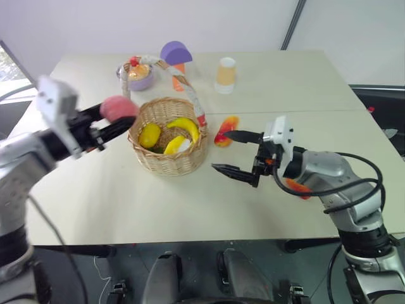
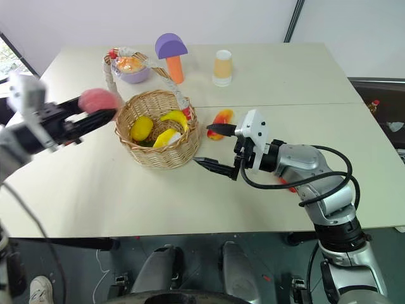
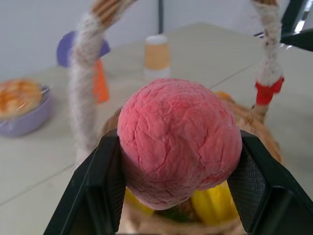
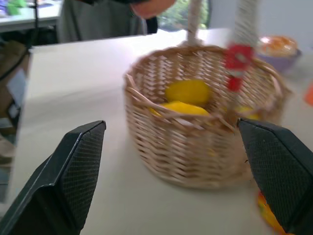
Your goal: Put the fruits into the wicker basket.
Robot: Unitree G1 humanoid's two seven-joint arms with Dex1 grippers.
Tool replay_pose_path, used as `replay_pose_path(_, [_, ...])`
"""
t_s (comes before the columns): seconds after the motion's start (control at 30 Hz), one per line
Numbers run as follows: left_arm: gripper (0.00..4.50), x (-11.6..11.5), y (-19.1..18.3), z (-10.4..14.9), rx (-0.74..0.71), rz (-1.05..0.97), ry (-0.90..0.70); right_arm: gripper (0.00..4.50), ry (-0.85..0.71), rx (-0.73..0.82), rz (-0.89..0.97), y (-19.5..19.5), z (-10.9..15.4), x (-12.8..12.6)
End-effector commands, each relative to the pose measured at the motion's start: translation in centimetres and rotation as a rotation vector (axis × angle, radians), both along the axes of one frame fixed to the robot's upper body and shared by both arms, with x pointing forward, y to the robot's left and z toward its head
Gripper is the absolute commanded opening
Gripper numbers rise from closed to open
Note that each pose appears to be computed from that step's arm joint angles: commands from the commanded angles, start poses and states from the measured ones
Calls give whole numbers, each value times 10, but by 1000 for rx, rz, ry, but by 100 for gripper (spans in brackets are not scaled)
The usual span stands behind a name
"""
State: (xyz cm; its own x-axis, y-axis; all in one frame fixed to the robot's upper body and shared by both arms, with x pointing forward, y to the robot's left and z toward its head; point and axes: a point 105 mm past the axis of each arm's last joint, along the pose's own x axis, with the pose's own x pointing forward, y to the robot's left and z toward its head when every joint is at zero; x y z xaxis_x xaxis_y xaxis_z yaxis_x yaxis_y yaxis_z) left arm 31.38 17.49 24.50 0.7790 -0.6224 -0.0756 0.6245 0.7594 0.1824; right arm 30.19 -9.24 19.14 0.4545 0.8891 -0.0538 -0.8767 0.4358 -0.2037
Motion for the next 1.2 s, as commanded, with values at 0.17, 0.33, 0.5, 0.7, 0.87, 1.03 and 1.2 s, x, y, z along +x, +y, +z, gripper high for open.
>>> replay_pose_path(0.17, [442, 26, -25, -11, 65, -47, 4, 450, 4, 6, -392, -20, -5, 61])
replay_pose_path(0.33, [442, 17, -18, -10, 97, -113, -36, 450, 210, 178, -580, -15, -7, 87])
replay_pose_path(0.5, [442, 8, -4, -11, 96, -120, -29, 450, 420, 266, -669, -2, -17, 101])
replay_pose_path(0.7, [442, -11, 2, -10, 69, -152, -20, 450, 507, 262, -765, -1, -30, 116])
replay_pose_path(0.87, [442, -33, 1, -13, 60, -216, 4, 450, 582, 298, -772, 5, -36, 121])
replay_pose_path(1.03, [442, -37, 5, -18, 71, -203, 12, 450, 638, 336, -723, 17, -36, 123])
replay_pose_path(1.2, [450, -36, 8, -21, 74, -185, 17, 310, 655, 339, -719, 20, -40, 126])
